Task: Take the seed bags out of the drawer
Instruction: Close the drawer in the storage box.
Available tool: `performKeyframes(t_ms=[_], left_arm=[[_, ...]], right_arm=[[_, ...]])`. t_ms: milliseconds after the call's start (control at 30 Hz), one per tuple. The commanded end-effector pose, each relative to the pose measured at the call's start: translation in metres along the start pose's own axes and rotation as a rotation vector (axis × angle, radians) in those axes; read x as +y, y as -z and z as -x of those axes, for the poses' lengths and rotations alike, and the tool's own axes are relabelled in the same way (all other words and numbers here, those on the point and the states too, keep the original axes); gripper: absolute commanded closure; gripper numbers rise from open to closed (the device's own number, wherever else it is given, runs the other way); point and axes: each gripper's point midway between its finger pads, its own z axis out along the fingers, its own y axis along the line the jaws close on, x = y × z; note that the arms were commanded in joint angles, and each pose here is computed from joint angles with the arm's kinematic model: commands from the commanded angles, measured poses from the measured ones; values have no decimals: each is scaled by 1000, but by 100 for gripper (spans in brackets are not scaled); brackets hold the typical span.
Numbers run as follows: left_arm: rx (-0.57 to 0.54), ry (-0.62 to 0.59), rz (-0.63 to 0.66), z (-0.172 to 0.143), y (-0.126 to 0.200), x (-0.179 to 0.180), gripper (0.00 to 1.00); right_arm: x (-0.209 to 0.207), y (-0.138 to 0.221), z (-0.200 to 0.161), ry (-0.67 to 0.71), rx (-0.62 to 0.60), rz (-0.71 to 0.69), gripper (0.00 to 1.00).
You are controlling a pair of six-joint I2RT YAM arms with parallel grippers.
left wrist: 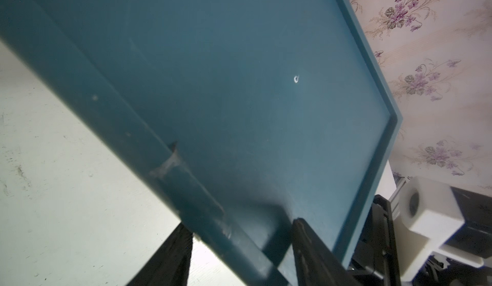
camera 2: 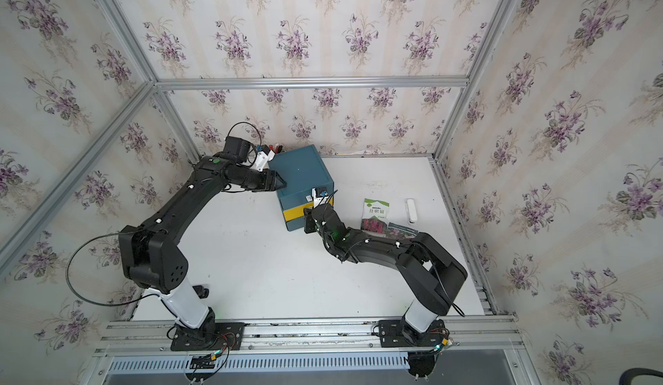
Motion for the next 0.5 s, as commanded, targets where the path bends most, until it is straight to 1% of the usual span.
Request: performKeyframes(t_ms=[0,200,267,367,467], left_arm=[[222,54,153,-57,-3,32,38],[225,47,155,-57,-2,33,38],[229,49,154,-58,-2,33,38],[230,51,150,-59,-3,33,38],[232,53,145,-59,-4,32,38]], right_arm=[[-9,11,-17,-52,68,-12,60],[-17,27,-57,-167,233,-11,47],[-12,27,-66,-216,272,36,44],[-8,24,-73,-298,299,82,42],[-8,15,-79,-383,321,110,41]])
